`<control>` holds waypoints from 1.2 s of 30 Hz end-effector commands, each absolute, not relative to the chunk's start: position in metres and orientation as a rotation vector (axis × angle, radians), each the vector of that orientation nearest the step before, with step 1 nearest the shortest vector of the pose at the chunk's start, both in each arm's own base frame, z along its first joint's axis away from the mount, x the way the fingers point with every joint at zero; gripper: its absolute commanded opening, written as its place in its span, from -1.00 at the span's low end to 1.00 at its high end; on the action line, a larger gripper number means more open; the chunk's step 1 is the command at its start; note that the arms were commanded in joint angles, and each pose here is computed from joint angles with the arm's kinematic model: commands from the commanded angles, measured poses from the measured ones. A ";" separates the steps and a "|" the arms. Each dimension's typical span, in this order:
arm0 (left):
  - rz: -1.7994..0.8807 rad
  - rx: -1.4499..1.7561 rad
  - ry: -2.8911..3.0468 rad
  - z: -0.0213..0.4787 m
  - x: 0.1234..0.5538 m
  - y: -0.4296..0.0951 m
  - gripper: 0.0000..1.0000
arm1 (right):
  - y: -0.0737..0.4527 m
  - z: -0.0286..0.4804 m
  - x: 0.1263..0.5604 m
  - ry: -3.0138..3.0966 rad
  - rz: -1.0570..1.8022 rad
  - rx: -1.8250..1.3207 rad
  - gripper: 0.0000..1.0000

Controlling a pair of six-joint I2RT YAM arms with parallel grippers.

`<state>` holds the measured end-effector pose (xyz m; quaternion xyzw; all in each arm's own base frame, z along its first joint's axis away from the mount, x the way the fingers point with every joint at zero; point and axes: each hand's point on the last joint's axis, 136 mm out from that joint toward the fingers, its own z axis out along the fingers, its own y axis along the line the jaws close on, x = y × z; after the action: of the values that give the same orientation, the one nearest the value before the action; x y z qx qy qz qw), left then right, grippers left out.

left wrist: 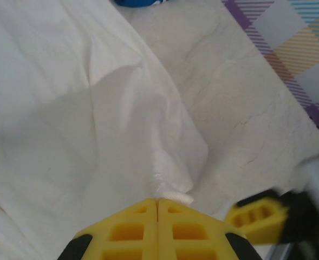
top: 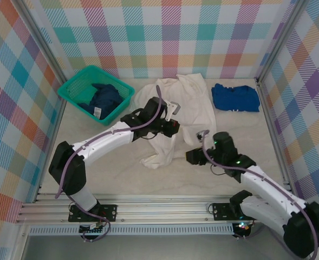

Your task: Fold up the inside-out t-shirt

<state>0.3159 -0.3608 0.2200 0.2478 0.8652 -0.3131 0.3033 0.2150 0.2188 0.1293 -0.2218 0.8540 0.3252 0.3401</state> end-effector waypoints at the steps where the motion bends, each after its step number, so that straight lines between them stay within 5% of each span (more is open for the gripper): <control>1: -0.878 0.632 2.283 0.257 0.310 -0.353 -1.00 | 0.237 0.149 0.257 1.921 0.644 -0.628 -0.18; 13: -0.937 0.633 2.220 0.315 0.316 -0.349 -1.00 | 0.272 0.116 0.355 1.753 0.320 -0.663 -0.46; 36: -1.023 0.720 1.844 0.456 0.304 -0.344 -1.00 | 0.234 0.093 0.454 2.082 0.018 -0.458 -0.41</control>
<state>0.3146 -0.3534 0.4198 0.2747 0.7738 -0.3983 0.4088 0.4443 0.2504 0.1002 -0.2245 0.8257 0.0204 0.5171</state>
